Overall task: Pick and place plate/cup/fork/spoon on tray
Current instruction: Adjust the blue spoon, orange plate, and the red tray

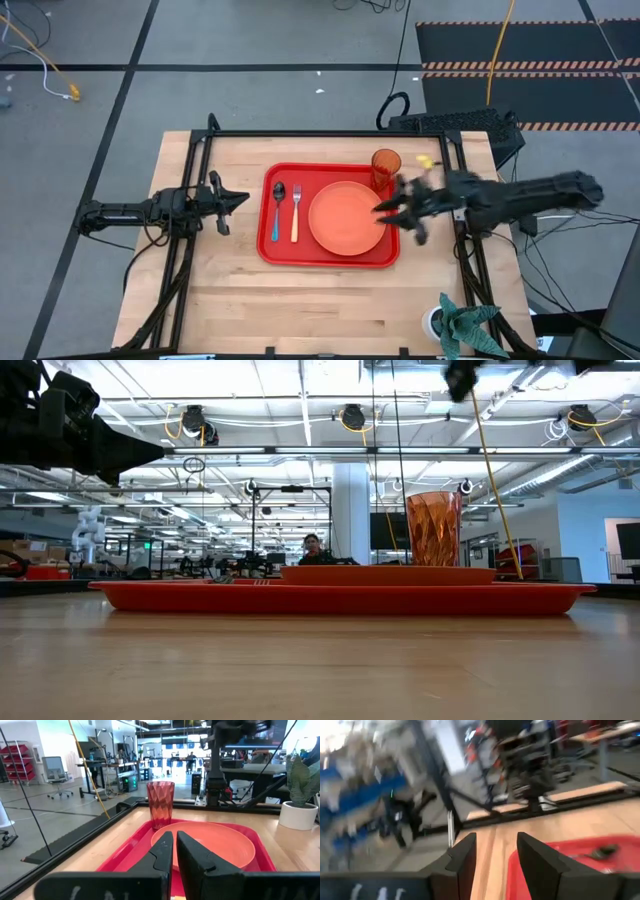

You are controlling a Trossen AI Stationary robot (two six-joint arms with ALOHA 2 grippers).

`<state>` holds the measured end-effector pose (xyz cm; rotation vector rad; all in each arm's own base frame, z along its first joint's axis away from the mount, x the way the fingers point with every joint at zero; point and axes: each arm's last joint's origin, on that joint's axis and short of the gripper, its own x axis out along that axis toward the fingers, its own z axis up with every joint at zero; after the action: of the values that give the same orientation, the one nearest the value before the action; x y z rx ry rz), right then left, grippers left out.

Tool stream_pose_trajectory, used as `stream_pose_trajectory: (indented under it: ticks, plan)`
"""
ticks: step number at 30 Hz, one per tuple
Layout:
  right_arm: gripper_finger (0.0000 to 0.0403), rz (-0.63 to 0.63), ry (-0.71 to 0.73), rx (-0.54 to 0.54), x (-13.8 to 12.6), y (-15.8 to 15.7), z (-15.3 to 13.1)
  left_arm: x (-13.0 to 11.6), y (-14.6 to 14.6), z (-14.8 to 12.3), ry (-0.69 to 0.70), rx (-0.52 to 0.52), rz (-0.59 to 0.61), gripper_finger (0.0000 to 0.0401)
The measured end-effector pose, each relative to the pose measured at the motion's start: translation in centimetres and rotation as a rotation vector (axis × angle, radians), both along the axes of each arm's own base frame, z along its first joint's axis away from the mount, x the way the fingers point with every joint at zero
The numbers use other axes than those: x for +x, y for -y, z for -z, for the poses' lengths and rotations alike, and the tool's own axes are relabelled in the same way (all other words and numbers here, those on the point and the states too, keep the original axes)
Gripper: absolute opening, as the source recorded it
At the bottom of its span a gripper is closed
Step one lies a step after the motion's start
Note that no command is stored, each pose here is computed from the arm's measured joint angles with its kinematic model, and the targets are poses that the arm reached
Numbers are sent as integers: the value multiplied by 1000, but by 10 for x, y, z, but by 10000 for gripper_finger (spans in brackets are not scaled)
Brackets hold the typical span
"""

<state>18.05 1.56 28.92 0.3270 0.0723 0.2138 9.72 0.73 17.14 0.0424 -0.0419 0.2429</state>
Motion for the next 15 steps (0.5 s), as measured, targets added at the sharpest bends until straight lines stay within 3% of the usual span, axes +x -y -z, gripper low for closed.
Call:
stream_pose_trajectory:
  ticks: [6, 9, 11, 15]
  plan:
    - [137, -182, -126, -294, 90, -35, -4, 0, 0, 0, -1, 0, 0, 28]
    - [137, -124, -187, -403, 131, -45, 7, 0, 0, 0, 0, 0, 0, 28]
    - [137, -74, -238, -407, 154, -48, 20, 0, 0, 0, 0, 0, 0, 28]
    - [137, -21, -226, -313, 188, -47, 45, 0, 0, 0, 0, 0, 0, 28]
